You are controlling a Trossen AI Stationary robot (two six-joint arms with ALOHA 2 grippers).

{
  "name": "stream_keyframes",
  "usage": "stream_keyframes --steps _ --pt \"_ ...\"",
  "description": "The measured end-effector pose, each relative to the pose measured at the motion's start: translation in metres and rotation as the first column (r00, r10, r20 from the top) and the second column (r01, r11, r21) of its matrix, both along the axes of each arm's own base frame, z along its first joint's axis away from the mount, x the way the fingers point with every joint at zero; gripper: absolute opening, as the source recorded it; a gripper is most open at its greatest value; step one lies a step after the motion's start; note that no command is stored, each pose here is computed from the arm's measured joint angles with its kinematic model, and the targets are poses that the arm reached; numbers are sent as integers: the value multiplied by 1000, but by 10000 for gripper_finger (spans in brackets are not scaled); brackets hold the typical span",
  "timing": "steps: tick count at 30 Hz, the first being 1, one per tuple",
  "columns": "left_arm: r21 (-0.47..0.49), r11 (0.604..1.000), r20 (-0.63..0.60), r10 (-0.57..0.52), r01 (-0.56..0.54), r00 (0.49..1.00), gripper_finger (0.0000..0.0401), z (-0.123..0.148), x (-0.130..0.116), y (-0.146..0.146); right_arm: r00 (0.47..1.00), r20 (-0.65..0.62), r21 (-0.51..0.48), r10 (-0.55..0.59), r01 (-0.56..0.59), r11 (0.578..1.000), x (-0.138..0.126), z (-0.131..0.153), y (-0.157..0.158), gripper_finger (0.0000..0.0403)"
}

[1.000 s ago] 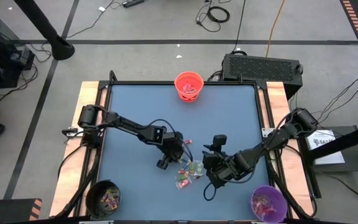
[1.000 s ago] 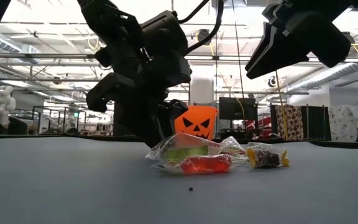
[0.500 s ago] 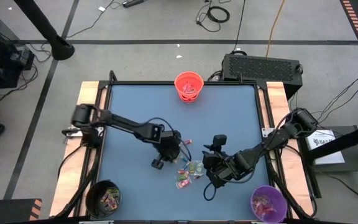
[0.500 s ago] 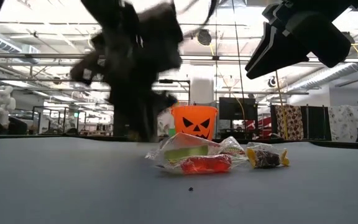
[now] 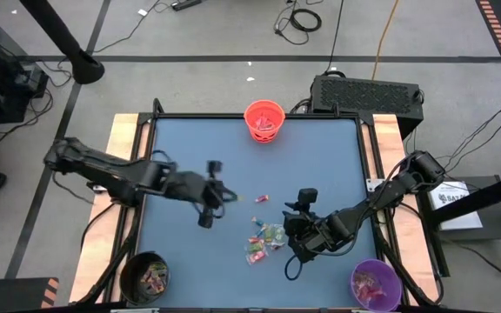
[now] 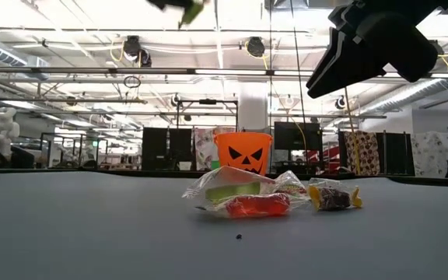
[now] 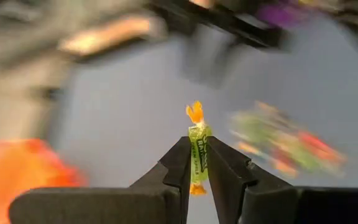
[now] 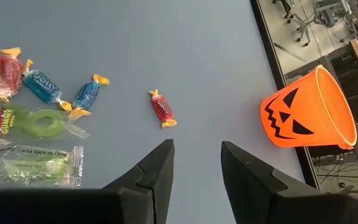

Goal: Sort candy by brand, put in halloween buckets
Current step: Put the green candy into the black bucket

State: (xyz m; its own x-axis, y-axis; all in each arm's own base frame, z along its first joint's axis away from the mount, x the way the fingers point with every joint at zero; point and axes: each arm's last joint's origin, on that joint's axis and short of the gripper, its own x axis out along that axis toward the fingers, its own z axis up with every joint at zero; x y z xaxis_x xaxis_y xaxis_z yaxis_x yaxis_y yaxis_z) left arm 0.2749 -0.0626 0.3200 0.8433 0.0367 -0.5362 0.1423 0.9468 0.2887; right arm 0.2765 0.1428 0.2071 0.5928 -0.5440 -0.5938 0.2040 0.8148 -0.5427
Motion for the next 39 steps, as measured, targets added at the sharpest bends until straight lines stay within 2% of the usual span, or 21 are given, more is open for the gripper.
stream_keyframes --steps 2,5,6,8,11,12,13,18,22,24,26,28,30,31,34,36,39 --pt "100 985 82 132 -140 988 54 12 -12 -5 1000 1 1 0 0 1000 0 0 0 125" --pt "258 908 169 294 -330 941 54 19 -25 -14 1000 6 4 0 0 1000 0 0 0 125" --pt "308 867 194 346 -392 918 55 18 -29 -17 1000 9 5 0 0 1000 1 0 0 125" --pt "401 756 254 450 -517 856 55 17 -36 -21 1000 15 8 0 0 1000 1 0 1 125" --pt "464 605 343 551 -647 761 55 15 -41 -24 1000 16 8 3 -3 1000 1 1 1 125" --pt "465 578 363 566 -670 740 55 15 -42 -24 1000 15 7 3 -3 1000 1 1 1 125" --pt "460 570 372 573 -681 730 56 14 -42 -24 1000 15 7 3 -3 1000 2 1 1 125" --pt "428 591 371 575 -684 729 56 14 -42 -25 1000 16 7 4 -4 1000 2 1 1 125" --pt "413 640 340 552 -648 761 56 14 -41 -26 1000 16 7 4 -4 1000 2 1 1 125" --pt "399 673 320 534 -623 782 56 14 -41 -26 1000 16 8 4 -4 1000 2 1 1 125" --pt "342 743 273 508 -575 817 56 13 -42 -25 1000 17 8 4 -4 1000 2 1 1 125" --pt "245 840 157 459 -484 875 56 8 -41 -20 1000 18 9 4 -4 1000 2 1 1 125" --pt "122 890 14 441 -439 898 56 -1 -40 -11 1000 23 11 4 -4 1000 2 1 1 125" --pt "59 894 -62 446 -443 893 56 -5 -40 -5 1000 26 13 4 -4 1000 2 1 1 125" --pt "-86 869 -227 459 -487 859 56 -22 -38 8 999 32 15 8 -9 1000 3 1 2 125" --pt "-107 886 -317 399 -450 860 57 -39 -37 9 999 35 14 14 -15 1000 4 2 2 125" --pt "-185 925 -401 237 -332 885 57 -64 -33 3 999 31 9 17 -18 1000 4 2 2 125"
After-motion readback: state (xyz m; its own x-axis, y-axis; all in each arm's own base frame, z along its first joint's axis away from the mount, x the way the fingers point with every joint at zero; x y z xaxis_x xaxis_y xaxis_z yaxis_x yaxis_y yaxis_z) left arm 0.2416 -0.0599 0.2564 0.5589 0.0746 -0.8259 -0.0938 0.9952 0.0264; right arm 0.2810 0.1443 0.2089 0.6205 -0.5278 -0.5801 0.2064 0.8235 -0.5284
